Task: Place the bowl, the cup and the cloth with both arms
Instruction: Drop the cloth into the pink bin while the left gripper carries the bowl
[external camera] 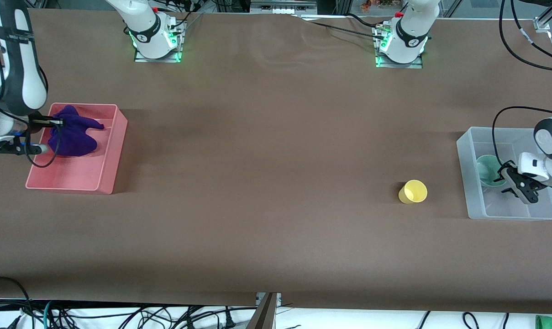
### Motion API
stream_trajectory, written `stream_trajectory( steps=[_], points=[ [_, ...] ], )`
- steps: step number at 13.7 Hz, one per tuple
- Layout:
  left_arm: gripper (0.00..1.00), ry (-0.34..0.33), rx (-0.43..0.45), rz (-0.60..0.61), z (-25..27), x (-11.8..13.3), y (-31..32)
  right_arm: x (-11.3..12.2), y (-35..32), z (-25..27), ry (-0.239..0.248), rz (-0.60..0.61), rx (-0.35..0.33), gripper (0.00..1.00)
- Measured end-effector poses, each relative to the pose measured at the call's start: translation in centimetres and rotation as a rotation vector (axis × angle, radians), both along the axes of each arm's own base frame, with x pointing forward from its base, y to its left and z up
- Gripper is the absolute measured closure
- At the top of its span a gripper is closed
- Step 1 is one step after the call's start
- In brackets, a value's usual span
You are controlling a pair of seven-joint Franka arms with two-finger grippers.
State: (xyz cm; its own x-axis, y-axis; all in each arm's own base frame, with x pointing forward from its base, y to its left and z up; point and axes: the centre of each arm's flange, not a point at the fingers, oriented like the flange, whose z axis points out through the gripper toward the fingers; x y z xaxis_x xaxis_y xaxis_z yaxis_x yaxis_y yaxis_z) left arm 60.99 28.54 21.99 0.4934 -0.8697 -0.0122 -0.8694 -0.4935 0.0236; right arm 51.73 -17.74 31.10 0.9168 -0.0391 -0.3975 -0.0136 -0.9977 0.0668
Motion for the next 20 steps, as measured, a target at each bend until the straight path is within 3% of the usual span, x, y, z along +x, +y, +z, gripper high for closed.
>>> stream_trajectory(
  steps=[4,5,8,13,20],
  points=[
    [0.04,0.026,-0.022,0.053,8.3,0.8,-1.5,0.2,-0.1,-2.4,-0.023,0.011,-0.012,0.95],
    [0.0,0.05,-0.025,0.1,10.5,0.7,-2.3,0.1,-0.1,-3.1,-0.028,0.015,-0.014,0.95],
    [0.0,0.117,-0.025,0.319,15.0,0.8,-5.6,0.3,-0.1,-5.3,-0.059,0.028,-0.027,0.95],
    [0.0,0.159,-0.056,0.606,17.4,2.1,-13.1,0.3,0.0,-9.4,-0.082,0.05,-0.043,0.95],
    [0.0,0.173,-0.056,0.846,17.4,2.9,-20.6,-0.1,0.2,-11.5,-0.1,0.054,-0.045,0.95]
  ],
)
